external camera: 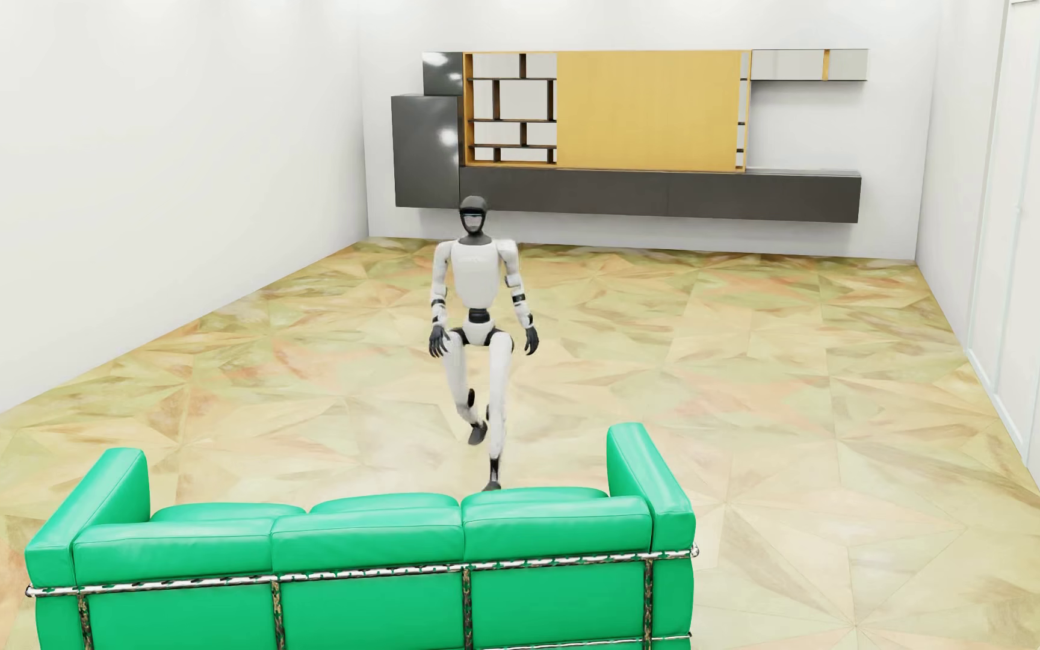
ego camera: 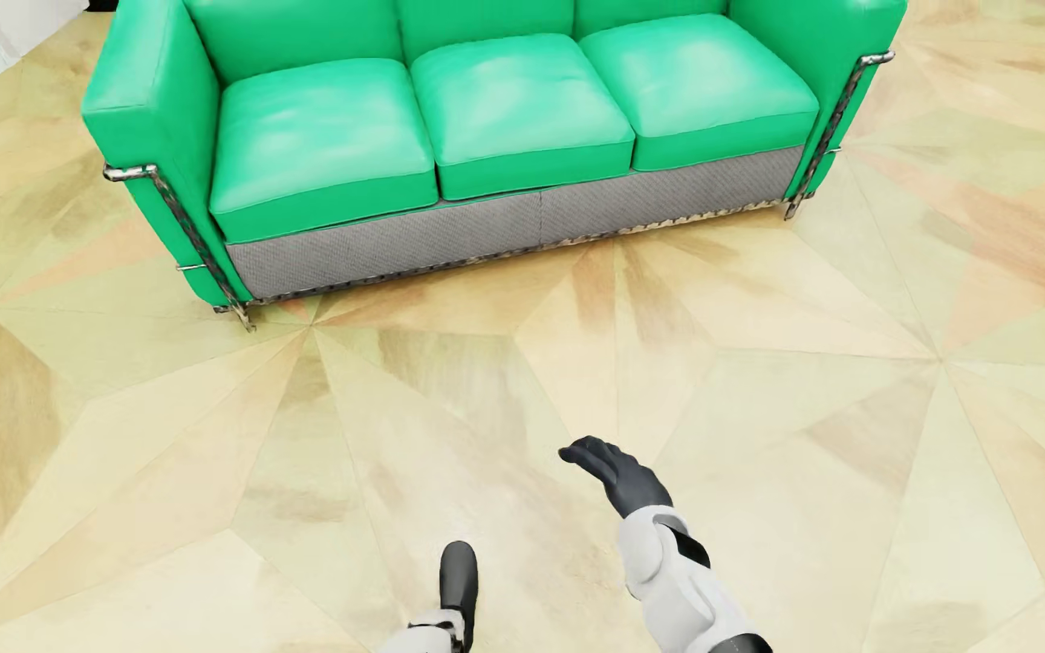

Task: Go to the dark green sofa

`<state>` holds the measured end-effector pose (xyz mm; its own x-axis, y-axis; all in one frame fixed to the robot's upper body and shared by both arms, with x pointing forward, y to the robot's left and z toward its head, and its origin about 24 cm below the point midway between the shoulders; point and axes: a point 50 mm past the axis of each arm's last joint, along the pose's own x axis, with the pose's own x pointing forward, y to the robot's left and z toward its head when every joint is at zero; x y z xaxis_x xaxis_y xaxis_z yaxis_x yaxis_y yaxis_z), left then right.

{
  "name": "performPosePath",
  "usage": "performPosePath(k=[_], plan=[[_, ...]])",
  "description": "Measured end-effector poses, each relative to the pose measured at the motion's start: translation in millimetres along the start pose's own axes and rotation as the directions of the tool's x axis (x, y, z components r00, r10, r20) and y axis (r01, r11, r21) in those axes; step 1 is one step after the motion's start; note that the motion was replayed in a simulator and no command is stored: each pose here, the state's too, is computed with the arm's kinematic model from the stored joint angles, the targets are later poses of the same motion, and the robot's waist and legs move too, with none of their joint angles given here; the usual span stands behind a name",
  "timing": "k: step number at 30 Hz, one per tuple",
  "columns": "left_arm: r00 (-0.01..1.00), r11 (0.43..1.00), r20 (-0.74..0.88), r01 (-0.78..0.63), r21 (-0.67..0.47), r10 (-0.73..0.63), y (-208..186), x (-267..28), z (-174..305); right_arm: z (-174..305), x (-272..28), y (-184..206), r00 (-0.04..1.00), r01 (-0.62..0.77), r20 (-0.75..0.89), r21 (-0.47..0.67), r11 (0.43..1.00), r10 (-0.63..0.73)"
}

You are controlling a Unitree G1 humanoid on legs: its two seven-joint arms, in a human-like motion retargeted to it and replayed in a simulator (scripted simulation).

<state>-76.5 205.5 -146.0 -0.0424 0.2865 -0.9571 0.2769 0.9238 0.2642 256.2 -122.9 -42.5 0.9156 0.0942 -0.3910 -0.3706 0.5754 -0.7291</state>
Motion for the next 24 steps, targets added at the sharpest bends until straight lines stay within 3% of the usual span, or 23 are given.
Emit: performPosePath(k=[2, 4, 5, 6, 8, 10, 12, 14, 15, 16, 17, 18, 19, 20, 21, 22, 24], plan=[[0.995, 0.998, -0.085, 0.056, 0.016, -0.054, -23, -2, -14, -12, -11, -21, 0.989, 0.151, -0.021, 0.108, 0.983, -0.149], [0.998, 0.992, -0.035, 0.049, 0.112, -0.045, -14, 4, 11, -39, -19, -10, 0.963, 0.201, -0.207, 0.131, 0.971, -0.171], [0.998, 0.989, 0.061, -0.036, 0.144, 0.027, 3, 5, 37, -54, -22, 8, 0.945, 0.125, -0.315, 0.093, 0.988, -0.090], [0.972, 0.975, 0.194, -0.167, 0.149, 0.136, 23, 2, 66, -71, -28, 29, 0.914, -0.041, -0.403, 0.030, 0.999, 0.050], [0.820, 0.924, 0.482, -0.380, 0.054, 0.309, 57, -17, 130, -114, -59, 65, 0.772, -0.419, -0.536, -0.027, 0.907, 0.341], [0.643, 0.912, 0.692, -0.405, -0.055, 0.328, 76, -43, 180, -155, -101, 81, 0.593, -0.588, -0.650, 0.054, 0.807, 0.476], [0.467, 0.912, 0.825, -0.389, -0.131, 0.318, 92, -76, 223, -179, -143, 94, 0.498, -0.598, -0.720, 0.119, 0.793, 0.483], [0.299, 0.876, 0.875, -0.420, -0.237, 0.381, 113, -107, 247, -182, -175, 116, 0.466, -0.505, -0.758, 0.196, 0.841, 0.457], [0.280, 0.858, 0.856, -0.416, -0.301, 0.436, 115, -110, 250, -181, -181, 124, 0.430, -0.471, -0.782, 0.232, 0.851, 0.451], [0.338, 0.852, 0.811, -0.404, -0.334, 0.478, 110, -99, 247, -179, -182, 128, 0.387, -0.491, -0.792, 0.256, 0.833, 0.472], [0.451, 0.868, 0.761, -0.401, -0.295, 0.467, 100, -82, 244, -175, -175, 131, 0.367, -0.557, -0.777, 0.257, 0.790, 0.512], [0.574, 0.904, 0.724, -0.396, -0.164, 0.383, 87, -64, 240, -168, -162, 129, 0.391, -0.615, -0.746, 0.223, 0.756, 0.538], [0.675, 0.926, 0.695, -0.375, 0.032, 0.249, 73, -50, 236, -159, -144, 123, 0.463, -0.623, -0.706, 0.170, 0.763, 0.535], [0.748, 0.917, 0.652, -0.336, 0.215, 0.121, 62, -39, 230, -149, -124, 113, 0.561, -0.575, -0.658, 0.126, 0.808, 0.502], [0.799, 0.908, 0.600, -0.288, 0.304, 0.053, 55, -30, 221, -136, -104, 101, 0.664, -0.488, -0.603, 0.098, 0.867, 0.442], [0.829, 0.924, 0.555, -0.259, 0.283, 0.063, 52, -23, 211, -126, -86, 85, 0.754, -0.386, -0.545, 0.084, 0.919, 0.367], [0.863, 0.955, 0.474, -0.265, 0.132, 0.174, 48, -12, 188, -108, -58, 53, 0.861, -0.163, -0.469, 0.111, 0.980, 0.196]])
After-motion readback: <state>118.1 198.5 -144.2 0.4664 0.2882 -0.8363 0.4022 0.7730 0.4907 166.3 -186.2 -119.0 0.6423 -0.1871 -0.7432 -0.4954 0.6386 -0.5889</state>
